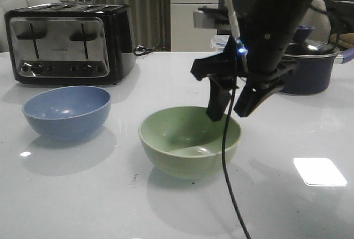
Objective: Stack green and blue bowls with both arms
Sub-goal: 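Lift the green bowl with the right gripper, set it mid-table, release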
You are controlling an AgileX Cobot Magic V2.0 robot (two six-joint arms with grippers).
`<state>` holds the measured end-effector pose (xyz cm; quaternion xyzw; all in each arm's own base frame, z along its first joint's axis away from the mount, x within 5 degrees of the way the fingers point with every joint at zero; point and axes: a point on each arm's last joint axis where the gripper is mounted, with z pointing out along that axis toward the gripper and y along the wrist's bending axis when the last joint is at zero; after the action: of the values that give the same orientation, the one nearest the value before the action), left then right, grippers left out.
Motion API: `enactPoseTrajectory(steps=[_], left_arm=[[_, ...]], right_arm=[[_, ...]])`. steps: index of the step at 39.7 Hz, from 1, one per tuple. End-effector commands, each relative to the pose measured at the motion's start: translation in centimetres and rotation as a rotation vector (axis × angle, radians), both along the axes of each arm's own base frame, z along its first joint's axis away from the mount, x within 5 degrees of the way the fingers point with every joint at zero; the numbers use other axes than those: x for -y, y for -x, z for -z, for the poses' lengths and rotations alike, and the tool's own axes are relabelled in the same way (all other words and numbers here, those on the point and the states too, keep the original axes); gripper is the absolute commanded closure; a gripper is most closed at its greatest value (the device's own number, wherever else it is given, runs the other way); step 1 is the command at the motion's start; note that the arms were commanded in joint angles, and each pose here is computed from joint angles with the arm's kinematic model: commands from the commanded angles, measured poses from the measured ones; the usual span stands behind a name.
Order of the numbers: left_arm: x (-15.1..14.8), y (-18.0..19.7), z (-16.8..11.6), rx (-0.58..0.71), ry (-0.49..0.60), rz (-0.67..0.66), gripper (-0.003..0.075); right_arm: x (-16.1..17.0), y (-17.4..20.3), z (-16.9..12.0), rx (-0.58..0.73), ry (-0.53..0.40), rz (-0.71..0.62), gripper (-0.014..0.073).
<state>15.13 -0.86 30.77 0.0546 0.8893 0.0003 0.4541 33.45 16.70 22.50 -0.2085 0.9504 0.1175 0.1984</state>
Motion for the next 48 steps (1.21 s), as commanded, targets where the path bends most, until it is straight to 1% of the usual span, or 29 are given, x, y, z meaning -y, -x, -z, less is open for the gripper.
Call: enactPoseTrajectory(steps=[1,6,12,19,25,35,48], left_arm=[[0.0,-0.4,-1.7,0.110,0.012,-0.003,0.0245],[0.0,-0.4,-1.7,0.110,0.012,-0.003,0.0245],[0.0,-0.4,-1.7,0.110,0.012,-0.003,0.0245],[0.0,-0.4,-1.7,0.110,0.012,-0.003,0.0245],[0.0,-0.4,-1.7,0.110,0.012,-0.003,0.0245],[0.0,-0.5,-1.7,0.111,0.017,-0.004,0.0245],[0.4,-0.6,-1.9,0.127,0.062,0.004,0.0245]], right_arm=[[-0.2,2.1,-6.0,0.203,-0.065,-0.063,0.0148],[-0.3,5.8,-8.8,0.300,-0.093,-0.146,0.0148],[0.6,10.1,-10.9,0.371,-0.131,-0.191,0.0148],[3.2,14.2,-11.7,0.438,-0.163,-0.186,0.0148],[5.0,17.0,-11.7,0.479,-0.179,-0.185,0.0148],[6.8,19.9,-10.5,0.494,-0.186,-0.185,0.0148],[7.0,20.1,-10.3,0.501,-0.190,-0.183,0.0148]])
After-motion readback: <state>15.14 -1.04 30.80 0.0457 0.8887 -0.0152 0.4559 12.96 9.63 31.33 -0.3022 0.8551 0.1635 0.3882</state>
